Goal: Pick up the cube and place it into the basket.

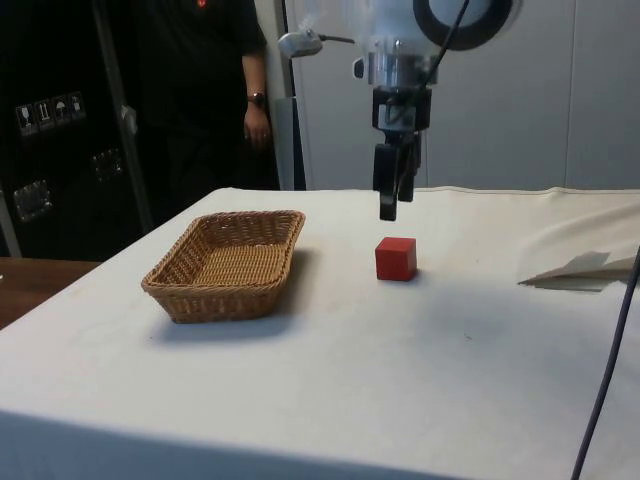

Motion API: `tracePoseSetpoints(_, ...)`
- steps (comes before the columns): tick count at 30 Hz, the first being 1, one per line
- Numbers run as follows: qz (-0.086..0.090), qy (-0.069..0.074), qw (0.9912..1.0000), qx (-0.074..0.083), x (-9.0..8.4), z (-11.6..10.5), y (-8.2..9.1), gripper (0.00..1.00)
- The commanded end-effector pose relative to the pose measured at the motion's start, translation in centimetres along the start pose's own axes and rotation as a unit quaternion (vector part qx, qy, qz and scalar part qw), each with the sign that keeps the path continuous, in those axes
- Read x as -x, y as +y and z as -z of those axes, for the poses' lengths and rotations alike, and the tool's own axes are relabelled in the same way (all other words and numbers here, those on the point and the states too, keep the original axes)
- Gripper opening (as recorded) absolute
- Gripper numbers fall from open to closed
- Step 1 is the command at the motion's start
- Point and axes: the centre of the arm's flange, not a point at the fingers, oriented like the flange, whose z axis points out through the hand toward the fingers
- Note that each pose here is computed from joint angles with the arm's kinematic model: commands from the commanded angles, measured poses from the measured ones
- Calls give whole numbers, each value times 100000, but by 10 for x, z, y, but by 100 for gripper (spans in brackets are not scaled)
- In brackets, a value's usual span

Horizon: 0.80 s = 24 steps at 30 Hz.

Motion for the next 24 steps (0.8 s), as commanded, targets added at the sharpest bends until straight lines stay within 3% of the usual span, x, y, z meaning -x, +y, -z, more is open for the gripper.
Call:
tracePoseSetpoints(1, -588, 559, 99995, 600, -1, -5, 3, 100)
tracePoseSetpoints(6, -908, 209, 99990, 1103, 0, -17, 4, 100)
tracePoseSetpoints(14, -1492, 1145, 99940, 2909, -5, -41, 10, 100)
tracePoseSetpoints(24, -1520, 929, 99921, 3564, -6, -48, 14, 100)
